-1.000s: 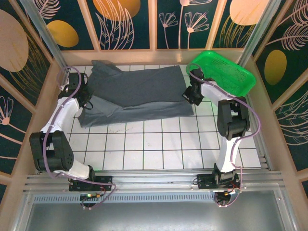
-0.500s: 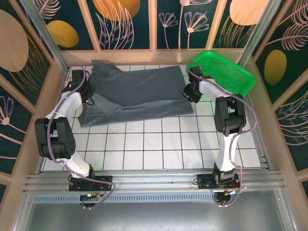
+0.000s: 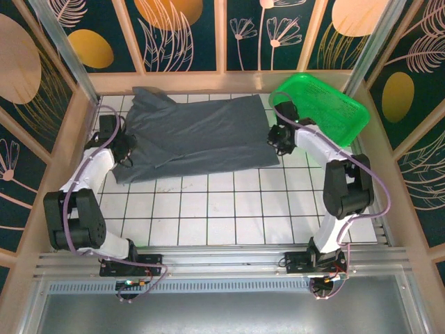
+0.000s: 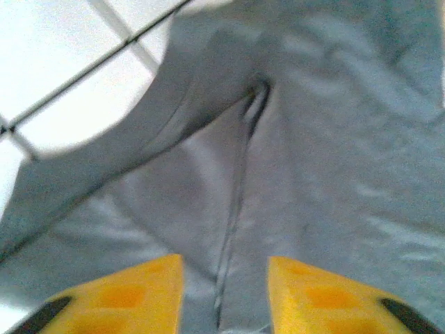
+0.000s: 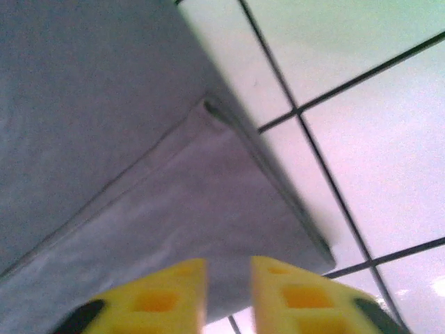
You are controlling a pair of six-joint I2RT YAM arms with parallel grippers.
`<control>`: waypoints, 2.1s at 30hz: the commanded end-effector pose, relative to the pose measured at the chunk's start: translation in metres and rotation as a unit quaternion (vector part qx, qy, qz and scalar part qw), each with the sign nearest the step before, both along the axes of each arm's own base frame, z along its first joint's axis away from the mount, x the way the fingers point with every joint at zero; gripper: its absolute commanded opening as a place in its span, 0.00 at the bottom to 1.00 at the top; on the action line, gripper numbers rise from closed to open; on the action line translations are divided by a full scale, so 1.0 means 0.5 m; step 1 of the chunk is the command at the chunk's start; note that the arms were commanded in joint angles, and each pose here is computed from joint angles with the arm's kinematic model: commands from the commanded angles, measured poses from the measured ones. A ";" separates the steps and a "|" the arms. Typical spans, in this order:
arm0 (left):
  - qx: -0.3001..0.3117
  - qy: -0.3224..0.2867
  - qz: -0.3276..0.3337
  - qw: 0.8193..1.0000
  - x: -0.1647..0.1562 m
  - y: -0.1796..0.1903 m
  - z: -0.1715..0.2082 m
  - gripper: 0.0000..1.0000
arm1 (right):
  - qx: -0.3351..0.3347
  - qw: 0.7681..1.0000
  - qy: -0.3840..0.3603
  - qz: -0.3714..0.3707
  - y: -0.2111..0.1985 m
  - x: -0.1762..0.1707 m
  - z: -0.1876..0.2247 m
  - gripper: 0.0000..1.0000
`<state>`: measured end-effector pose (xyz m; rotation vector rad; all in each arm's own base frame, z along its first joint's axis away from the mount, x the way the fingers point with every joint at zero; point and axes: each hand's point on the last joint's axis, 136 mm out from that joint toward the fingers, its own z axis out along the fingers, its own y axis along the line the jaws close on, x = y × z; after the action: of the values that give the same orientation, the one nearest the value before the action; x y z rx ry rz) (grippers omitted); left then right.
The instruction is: Fold and stack the t-shirts
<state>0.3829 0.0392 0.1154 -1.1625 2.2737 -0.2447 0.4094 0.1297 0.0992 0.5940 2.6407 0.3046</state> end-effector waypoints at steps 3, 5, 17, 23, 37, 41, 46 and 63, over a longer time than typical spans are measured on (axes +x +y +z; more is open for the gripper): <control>-0.058 0.054 0.033 0.996 -0.043 0.000 -0.100 0.18 | 0.001 0.999 0.020 0.040 0.044 -0.009 -0.068 0.13; -0.066 0.057 0.041 0.995 -0.031 0.006 -0.119 0.17 | -0.005 0.999 0.032 0.044 0.047 -0.004 -0.092 0.13; -0.051 0.150 0.091 0.983 -0.094 0.033 -0.238 0.17 | -0.069 0.989 0.123 0.033 -0.004 -0.055 -0.203 0.14; -0.048 0.173 0.099 0.979 -0.189 0.025 -0.241 0.18 | -0.074 0.982 0.174 0.009 -0.037 -0.182 -0.218 0.14; -0.045 0.102 0.138 0.984 -0.224 0.038 -0.116 0.35 | -0.015 0.996 0.068 0.051 0.033 -0.227 -0.081 0.35; -0.106 0.096 0.101 0.985 -0.193 -0.020 -0.098 0.51 | 0.115 0.979 -0.015 0.167 0.167 -0.181 0.007 0.48; -0.199 0.103 0.071 0.972 -0.208 -0.132 -0.117 0.58 | 0.242 0.929 -0.034 0.278 0.302 -0.184 0.078 0.57; -0.249 0.115 0.068 0.959 -0.199 -0.201 -0.164 0.43 | 0.224 0.938 -0.014 0.264 0.316 -0.172 0.051 0.58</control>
<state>0.2821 -0.0568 0.0362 -1.6562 2.3897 -0.6696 0.3203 0.2862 0.1207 -0.0126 2.6805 1.0801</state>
